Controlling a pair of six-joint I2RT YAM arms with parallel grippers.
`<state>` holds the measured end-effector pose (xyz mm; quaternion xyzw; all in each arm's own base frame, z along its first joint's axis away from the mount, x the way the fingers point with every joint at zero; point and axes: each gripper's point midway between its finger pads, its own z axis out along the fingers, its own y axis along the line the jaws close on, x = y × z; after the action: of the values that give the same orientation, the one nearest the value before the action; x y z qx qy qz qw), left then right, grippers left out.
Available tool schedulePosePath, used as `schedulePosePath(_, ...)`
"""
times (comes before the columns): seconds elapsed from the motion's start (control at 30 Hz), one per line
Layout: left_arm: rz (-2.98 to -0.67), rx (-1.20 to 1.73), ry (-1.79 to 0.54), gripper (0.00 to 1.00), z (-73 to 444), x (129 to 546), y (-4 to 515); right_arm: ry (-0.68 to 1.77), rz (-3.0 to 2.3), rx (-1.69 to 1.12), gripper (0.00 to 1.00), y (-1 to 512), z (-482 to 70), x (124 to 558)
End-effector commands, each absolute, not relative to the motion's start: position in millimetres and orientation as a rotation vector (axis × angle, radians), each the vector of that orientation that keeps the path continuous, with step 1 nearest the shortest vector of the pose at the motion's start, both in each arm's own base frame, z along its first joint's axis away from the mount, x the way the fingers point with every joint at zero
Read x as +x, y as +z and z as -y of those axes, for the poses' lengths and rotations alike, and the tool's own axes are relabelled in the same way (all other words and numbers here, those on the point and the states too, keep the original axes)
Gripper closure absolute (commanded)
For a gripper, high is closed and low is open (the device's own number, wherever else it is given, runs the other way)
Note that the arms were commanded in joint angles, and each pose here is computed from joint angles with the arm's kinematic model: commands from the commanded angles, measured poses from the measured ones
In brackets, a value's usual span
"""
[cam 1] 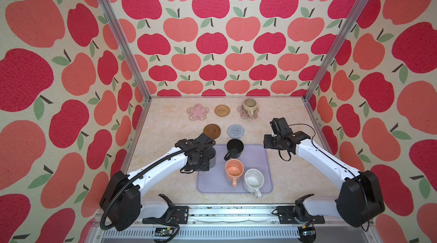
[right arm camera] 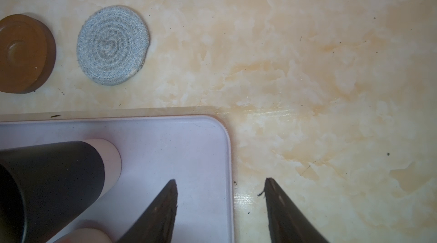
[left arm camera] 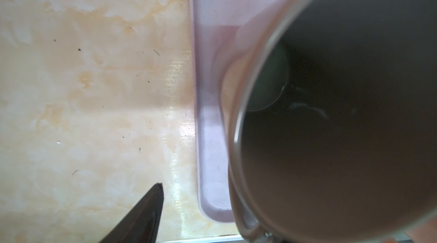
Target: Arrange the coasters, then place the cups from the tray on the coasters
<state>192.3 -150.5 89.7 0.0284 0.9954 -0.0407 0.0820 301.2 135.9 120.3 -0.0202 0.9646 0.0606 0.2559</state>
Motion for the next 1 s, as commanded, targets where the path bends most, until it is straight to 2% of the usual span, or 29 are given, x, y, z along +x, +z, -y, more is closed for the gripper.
schedulePosePath(0.0, -2.950, 0.160, -0.103, 0.29, 146, 193, 93, 0.185, -2.620, -0.053, 0.39, 122, -142, 304)
schedulePosePath(0.3, -2.908, 0.218, -0.217, 0.36, 165, 201, 87, 0.178, -2.625, -0.056, 0.38, 120, -141, 304)
schedulePosePath(0.47, -2.910, 0.222, -0.174, 0.51, 164, 203, 84, 0.178, -2.626, -0.058, 0.38, 120, -141, 305)
schedulePosePath(0.6, -2.908, 0.225, -0.134, 0.57, 162, 202, 82, 0.182, -2.627, -0.060, 0.38, 119, -143, 306)
schedulePosePath(0.63, -2.907, 0.224, -0.133, 0.52, 162, 202, 81, 0.184, -2.627, -0.061, 0.38, 119, -143, 306)
schedulePosePath(0.67, -2.910, 0.213, -0.130, 0.40, 162, 202, 80, 0.189, -2.626, -0.062, 0.38, 119, -144, 306)
schedulePosePath(0.73, -2.908, 0.196, -0.122, 0.34, 161, 203, 79, 0.194, -2.628, -0.061, 0.38, 119, -145, 306)
schedulePosePath(0.77, -2.902, 0.194, -0.128, 0.27, 161, 204, 80, 0.198, -2.624, -0.060, 0.38, 120, -145, 307)
schedulePosePath(0.8, -2.892, 0.195, -0.139, 0.05, 162, 204, 82, 0.200, -2.624, -0.061, 0.38, 121, -145, 306)
schedulePosePath(0.83, -2.875, 0.194, -0.154, 0.01, 163, 205, 84, 0.201, -2.623, -0.064, 0.38, 121, -145, 306)
schedulePosePath(0.97, -2.807, 0.132, -0.187, 0.01, 158, 208, 95, 0.197, -2.607, -0.063, 0.38, 125, -143, 305)
